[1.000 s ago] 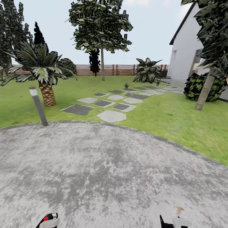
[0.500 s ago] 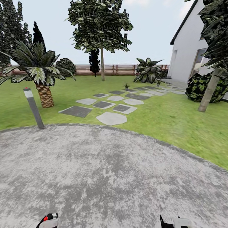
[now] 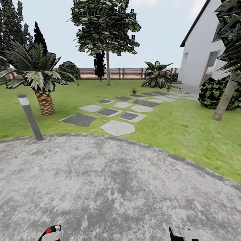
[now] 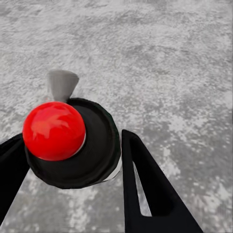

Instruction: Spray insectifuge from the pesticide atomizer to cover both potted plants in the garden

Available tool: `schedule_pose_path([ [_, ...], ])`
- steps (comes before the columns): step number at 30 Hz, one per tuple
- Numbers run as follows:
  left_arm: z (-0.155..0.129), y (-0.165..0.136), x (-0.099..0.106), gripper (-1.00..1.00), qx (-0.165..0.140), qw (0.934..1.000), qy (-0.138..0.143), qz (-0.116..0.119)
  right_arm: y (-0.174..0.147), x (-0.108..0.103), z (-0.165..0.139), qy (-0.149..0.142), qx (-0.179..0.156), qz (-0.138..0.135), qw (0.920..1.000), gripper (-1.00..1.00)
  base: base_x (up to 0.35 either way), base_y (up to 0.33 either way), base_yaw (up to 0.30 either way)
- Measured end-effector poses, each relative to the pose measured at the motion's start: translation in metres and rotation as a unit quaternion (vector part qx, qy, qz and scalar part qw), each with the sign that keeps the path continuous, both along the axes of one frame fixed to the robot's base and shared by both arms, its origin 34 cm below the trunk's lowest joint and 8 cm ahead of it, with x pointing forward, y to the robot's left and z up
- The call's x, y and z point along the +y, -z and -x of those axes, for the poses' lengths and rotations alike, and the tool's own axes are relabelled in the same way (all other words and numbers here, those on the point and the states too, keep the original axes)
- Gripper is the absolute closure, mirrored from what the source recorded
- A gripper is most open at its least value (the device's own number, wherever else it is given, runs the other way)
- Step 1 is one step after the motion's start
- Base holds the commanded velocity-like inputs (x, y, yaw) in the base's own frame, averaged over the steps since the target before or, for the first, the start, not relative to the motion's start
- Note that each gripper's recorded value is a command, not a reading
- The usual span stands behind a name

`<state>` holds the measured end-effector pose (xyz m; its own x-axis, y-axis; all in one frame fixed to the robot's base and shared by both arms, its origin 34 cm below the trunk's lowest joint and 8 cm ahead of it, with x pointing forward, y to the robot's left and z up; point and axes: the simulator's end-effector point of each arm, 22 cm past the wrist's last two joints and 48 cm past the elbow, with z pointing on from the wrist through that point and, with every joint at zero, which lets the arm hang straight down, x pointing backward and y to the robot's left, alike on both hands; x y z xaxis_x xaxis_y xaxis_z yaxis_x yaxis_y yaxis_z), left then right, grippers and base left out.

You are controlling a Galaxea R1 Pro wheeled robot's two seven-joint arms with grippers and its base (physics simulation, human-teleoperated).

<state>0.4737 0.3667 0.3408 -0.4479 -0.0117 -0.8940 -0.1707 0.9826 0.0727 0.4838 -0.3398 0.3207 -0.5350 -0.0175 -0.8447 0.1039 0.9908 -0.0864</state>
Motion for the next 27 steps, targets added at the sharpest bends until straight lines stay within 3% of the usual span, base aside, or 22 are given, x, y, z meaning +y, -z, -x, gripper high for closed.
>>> schedule_pose_path([
  [27, 0.0005, 0.0004, -0.0001, 1.0, 0.001, 1.0, 0.0, 0.0, 0.0003, 0.0006, 0.0002, -0.001, 0.001, 0.0, 1.0, -1.0, 0.335, 0.0, 0.0],
])
